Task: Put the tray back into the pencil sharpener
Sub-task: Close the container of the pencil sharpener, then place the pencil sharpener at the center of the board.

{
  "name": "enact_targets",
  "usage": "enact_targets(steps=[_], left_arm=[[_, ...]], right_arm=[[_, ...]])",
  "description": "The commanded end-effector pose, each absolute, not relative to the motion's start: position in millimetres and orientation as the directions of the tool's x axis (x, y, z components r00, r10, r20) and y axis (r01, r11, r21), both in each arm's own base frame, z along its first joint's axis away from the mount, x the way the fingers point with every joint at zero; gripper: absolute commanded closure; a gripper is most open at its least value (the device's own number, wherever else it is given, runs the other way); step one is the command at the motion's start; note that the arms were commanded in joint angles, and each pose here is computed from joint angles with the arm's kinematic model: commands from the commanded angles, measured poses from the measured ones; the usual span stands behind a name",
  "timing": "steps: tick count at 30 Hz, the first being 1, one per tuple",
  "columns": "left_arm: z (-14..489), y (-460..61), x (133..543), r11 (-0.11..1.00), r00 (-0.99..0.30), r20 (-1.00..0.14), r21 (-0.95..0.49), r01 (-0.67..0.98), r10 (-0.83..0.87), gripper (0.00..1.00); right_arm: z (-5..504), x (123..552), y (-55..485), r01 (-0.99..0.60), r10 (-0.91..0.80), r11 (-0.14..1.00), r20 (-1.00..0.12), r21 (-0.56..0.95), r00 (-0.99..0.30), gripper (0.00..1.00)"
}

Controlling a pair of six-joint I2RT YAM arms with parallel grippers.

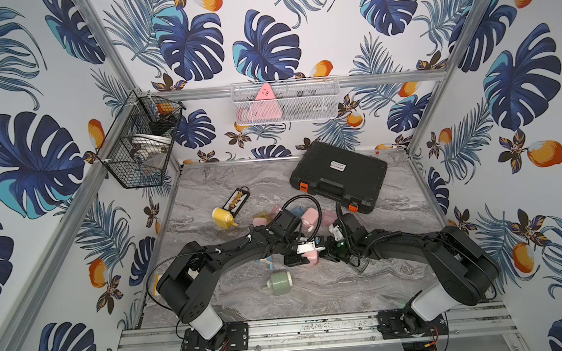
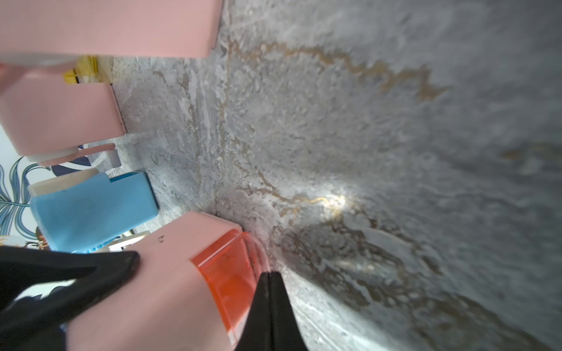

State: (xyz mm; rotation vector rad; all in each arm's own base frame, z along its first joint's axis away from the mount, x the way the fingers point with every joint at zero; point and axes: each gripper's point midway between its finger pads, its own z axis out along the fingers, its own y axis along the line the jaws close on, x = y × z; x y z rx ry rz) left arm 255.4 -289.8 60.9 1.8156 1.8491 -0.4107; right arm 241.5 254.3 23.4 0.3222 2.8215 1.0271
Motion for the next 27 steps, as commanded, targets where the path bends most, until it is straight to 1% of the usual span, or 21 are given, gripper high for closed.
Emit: enact_targets(steps=[1, 11, 14, 16, 21, 27], left_arm=[[45.9, -273.9, 246.4, 0.045, 0.015, -0.476, 0.114, 0.992, 0.879, 0.4], [45.5, -272.9, 246.5, 0.045, 0.014, -0.472, 0.115, 0.992, 0.881, 0.4], [46.1, -272.2, 247.1, 0.047, 0.015, -0.47, 0.119, 0.992, 0.883, 0.4], [47.2, -271.9, 247.4, 0.05, 0.014, -0.47, 0.123, 0.991, 0.882, 0.4], [57.4, -273.4, 248.3, 0.076, -0.003, -0.49, 0.129, 0.989, 0.872, 0.42], [88.1, -279.0, 248.1, 0.154, -0.06, -0.562, 0.122, 0.98, 0.825, 0.53]], right_arm=[[34.0, 246.8, 267.8, 0.136, 0.23, 0.701, -0.042, 0.7, -0.972, 0.96], [31.6, 246.4, 272.2, 0.14, 0.223, 0.691, -0.024, 0.709, -0.975, 0.96], [30.9, 247.1, 265.4, 0.156, 0.25, 0.706, -0.037, 0.69, -0.968, 0.96], [31.1, 248.5, 251.0, 0.182, 0.299, 0.736, -0.072, 0.652, -0.951, 0.92], [44.6, 248.7, 202.1, 0.236, 0.408, 0.805, -0.219, 0.545, -0.887, 0.92], [79.4, 246.1, 169.7, 0.232, 0.451, 0.824, -0.351, 0.517, -0.82, 0.92]])
